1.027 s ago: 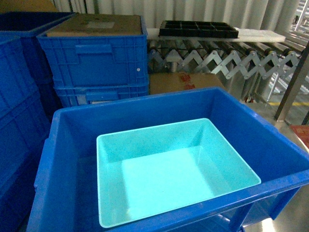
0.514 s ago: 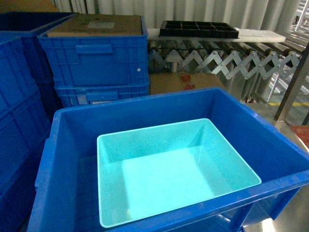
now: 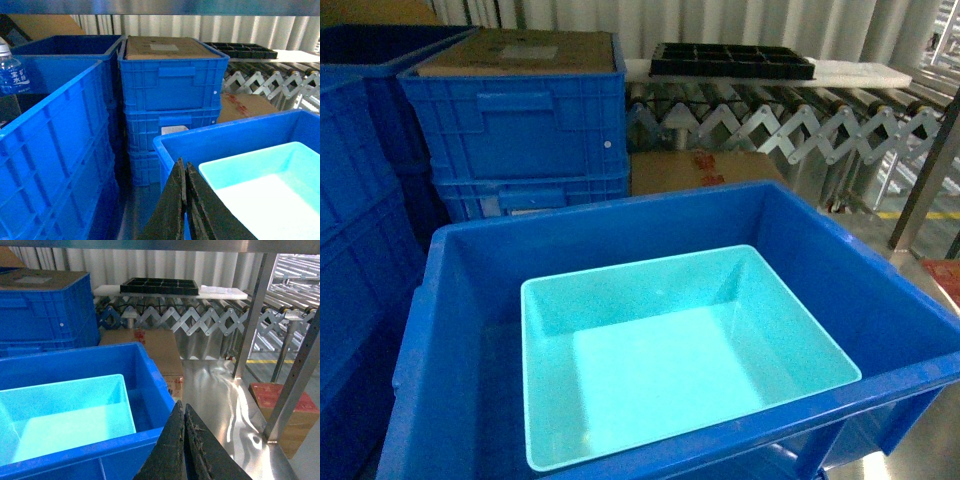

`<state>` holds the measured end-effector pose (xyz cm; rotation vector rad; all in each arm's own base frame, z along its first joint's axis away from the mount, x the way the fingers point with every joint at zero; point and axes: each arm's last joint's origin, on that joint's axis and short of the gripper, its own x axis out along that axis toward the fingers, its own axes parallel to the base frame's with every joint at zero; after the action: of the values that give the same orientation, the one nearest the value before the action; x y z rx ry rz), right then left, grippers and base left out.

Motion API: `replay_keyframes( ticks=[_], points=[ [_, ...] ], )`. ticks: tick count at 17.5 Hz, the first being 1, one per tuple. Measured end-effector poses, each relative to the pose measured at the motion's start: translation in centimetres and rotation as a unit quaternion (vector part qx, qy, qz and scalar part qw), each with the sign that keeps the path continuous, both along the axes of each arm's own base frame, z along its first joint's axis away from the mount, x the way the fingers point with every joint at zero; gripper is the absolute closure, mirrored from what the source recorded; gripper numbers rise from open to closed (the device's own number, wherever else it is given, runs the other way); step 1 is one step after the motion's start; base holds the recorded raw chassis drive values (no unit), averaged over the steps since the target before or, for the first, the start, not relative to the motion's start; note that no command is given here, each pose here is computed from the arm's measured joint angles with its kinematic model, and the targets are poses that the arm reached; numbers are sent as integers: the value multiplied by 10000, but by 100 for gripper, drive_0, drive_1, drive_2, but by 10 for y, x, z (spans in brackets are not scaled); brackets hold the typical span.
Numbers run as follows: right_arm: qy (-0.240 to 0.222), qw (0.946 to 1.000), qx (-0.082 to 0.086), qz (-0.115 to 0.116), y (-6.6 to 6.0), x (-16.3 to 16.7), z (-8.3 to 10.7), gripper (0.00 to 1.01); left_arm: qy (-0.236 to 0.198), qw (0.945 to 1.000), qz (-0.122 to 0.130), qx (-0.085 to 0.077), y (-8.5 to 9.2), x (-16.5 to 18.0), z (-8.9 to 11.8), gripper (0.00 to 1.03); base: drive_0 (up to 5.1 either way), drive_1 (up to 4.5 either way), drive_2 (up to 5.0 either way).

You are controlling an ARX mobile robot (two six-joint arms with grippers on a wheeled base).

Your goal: Stack blue boxes stably on right

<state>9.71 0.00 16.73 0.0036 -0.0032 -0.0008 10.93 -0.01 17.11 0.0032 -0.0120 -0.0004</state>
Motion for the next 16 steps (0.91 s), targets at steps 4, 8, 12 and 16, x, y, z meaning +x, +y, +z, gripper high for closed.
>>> replay_keyframes(
  ticks=[4,8,12,16],
  points=[
    [-10,10000,0,0,0,0,0,99,-36,10000,0,-2,0,-1,1,101,0,0,0],
    [-8,10000,0,0,0,0,0,99,189,9998,0,0,0,-7,-5,101,0,0,0],
    [-8,10000,0,0,0,0,0,99,42,10000,-2,-2,0,-12,-3,101,0,0,0],
    [-8,10000,-4,0,0,0,0,59,55,10000,0,-4,0,-12,-3,82,0,0,0]
  ],
)
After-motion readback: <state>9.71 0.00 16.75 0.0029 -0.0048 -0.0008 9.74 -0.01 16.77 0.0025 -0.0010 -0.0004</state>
